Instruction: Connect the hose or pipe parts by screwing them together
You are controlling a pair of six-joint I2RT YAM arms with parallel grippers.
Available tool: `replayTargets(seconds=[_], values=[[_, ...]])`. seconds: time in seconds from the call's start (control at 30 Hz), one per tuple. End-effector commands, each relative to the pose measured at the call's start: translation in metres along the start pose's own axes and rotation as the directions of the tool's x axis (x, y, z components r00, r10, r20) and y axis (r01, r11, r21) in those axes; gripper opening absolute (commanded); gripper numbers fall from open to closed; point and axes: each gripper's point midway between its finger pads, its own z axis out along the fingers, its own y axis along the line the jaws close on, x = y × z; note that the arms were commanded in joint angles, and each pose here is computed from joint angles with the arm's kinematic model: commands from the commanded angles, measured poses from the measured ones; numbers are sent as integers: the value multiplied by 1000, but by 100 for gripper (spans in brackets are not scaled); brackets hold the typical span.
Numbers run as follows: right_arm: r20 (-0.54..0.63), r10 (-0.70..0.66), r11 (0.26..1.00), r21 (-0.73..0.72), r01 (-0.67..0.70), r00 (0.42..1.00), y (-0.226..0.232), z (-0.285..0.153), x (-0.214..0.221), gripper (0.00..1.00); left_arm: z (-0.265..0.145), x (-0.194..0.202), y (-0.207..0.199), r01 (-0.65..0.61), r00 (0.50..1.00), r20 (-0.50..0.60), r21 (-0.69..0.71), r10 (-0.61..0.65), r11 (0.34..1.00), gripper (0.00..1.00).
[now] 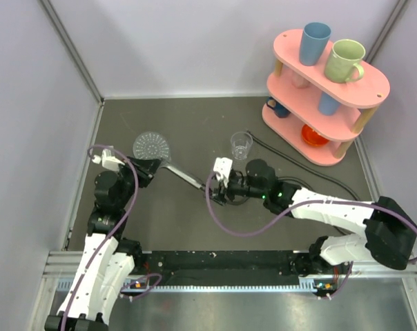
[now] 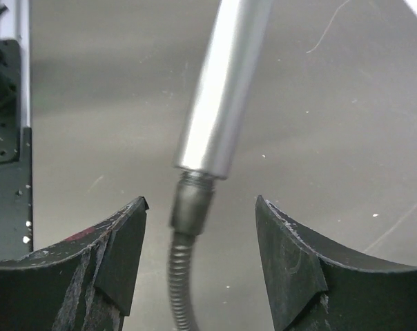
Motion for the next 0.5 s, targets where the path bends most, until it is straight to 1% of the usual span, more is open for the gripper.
replayTargets(seconds=[0.0,0.03,0.07,0.13,0.17,0.23,0.33,0.4,0.47], values=[[-1,-228,958,177,225,974,-8,-5,-17,63,-15,-39,-28,77,986,151,-31,-72,997,0],[-11,-259,944,206,256,966,-6,-5,-20,63,-17,-39,-20,91,984,157,-78,-78,993,0],[-12,-274,940,208,271,962,-3,-4,-21,63,-18,-40,-18,98,983,163,-94,-81,991,0],[-39,-318,907,280,316,947,-12,-5,-25,63,-22,-41,-15,117,982,163,-137,-94,984,0],[-46,-336,901,276,335,941,-5,-1,-25,63,-23,-41,-15,124,982,161,-147,-100,981,0],[-68,-373,869,322,375,925,-10,0,-31,61,-23,-39,-15,143,981,153,-156,-120,977,0],[-89,-419,839,342,423,904,-5,4,-38,59,-23,-34,-12,162,981,134,-173,-140,972,0],[-96,-437,832,336,442,894,-1,9,-40,57,-23,-31,-11,167,982,120,-174,-148,970,0],[-108,-446,826,333,455,888,1,11,-40,54,-22,-30,-10,170,982,112,-177,-152,970,0]])
